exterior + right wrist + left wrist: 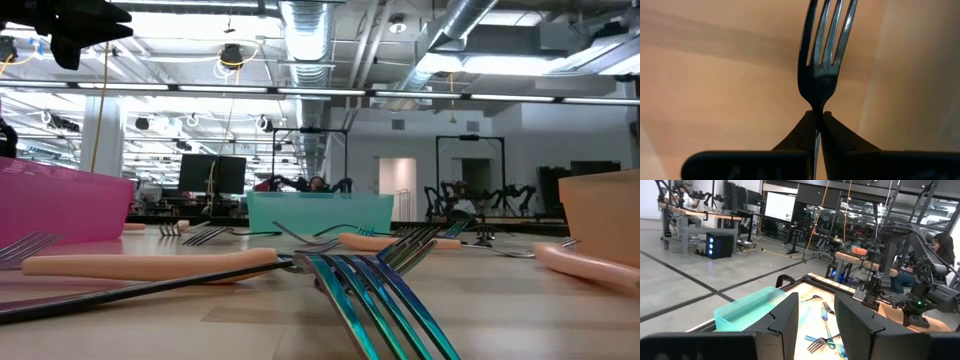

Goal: Sort silverware by color (type)
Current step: Put the black fork into the orange bin

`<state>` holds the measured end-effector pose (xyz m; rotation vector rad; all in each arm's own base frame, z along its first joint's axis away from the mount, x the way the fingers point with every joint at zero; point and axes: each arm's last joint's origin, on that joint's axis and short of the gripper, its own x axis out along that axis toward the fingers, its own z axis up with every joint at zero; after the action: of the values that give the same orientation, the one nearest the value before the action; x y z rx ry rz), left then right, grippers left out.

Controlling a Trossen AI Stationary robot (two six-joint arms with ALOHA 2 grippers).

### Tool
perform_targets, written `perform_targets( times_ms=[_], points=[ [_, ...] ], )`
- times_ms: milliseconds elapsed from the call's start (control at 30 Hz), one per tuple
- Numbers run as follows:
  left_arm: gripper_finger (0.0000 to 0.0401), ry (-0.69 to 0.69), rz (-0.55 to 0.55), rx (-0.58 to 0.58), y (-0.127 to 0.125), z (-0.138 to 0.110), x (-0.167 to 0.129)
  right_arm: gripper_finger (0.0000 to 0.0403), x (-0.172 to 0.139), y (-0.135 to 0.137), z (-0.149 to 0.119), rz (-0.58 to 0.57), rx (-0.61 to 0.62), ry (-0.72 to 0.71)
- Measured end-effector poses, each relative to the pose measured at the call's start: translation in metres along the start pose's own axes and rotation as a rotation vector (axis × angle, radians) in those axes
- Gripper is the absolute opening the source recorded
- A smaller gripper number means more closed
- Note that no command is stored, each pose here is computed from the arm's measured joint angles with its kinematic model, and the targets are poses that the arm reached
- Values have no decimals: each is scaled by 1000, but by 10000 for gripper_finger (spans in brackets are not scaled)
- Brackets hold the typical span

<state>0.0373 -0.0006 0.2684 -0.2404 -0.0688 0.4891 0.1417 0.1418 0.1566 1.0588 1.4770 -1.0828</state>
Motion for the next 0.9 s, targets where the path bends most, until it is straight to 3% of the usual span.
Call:
perform_targets(
  times_ms=[900],
  points=[
    [112,1,0,6,0,0,0,57,10,-2,4,-15,14,-49]
  ],
)
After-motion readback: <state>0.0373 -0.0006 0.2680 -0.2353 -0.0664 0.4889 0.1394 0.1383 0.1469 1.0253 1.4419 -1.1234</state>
